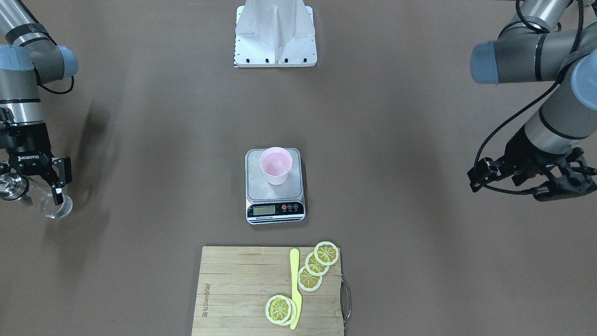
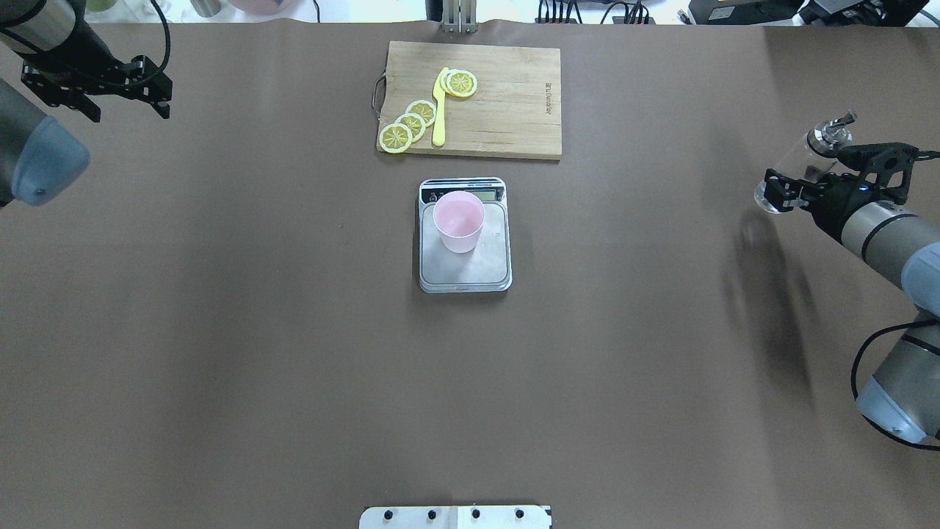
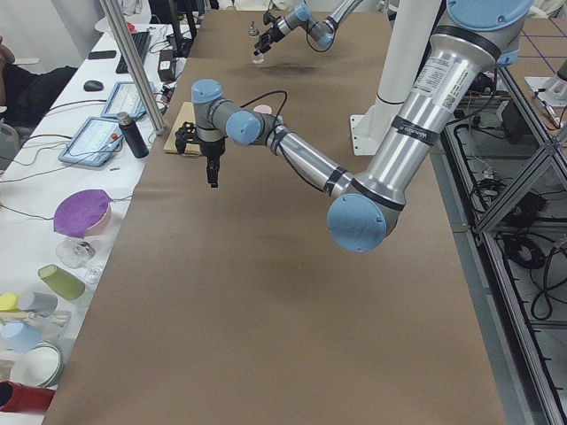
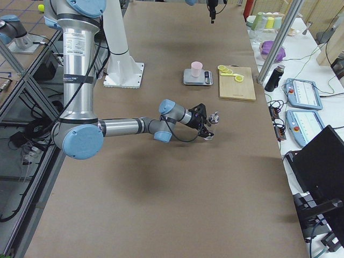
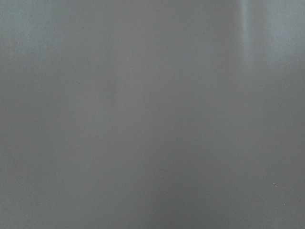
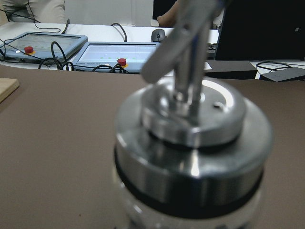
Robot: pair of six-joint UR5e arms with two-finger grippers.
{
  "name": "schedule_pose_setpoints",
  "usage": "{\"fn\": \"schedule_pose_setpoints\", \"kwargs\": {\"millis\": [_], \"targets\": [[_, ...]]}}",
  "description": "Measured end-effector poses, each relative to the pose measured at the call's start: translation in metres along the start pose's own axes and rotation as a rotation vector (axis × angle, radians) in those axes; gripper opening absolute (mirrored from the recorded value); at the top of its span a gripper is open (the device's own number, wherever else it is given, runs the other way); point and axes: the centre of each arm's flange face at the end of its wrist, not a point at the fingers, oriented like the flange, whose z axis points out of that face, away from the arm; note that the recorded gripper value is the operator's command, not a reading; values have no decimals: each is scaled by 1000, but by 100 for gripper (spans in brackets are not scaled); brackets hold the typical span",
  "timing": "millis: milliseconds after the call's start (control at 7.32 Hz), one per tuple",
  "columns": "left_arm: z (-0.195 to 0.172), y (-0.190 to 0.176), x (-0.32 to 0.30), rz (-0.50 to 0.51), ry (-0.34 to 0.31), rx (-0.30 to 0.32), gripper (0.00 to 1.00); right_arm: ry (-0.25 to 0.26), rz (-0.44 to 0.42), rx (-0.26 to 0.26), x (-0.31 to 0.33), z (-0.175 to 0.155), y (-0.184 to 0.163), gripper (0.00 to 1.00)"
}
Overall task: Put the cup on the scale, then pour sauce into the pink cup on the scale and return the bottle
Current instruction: 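Turn the bottle upright and carry it back with the right gripper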
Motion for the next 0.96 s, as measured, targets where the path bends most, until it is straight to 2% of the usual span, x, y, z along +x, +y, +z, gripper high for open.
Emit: {"fn": "schedule_pose_setpoints", "kwargs": {"millis": [410,546,820,956], "targets": [[0,0,0,-1,0,0,99,13,-6,-21,16,-9,12,0],[0,0,-1,-1,-1,-1,99,15,-7,-26,19,-11,15,5],[1,0,-1,-2,-1,-1,99,12,-8,-30,18,-12,19,24],[1,0,-2,-3,-2,-1,99,8,-10,-32,16,-13,21,28]]}}
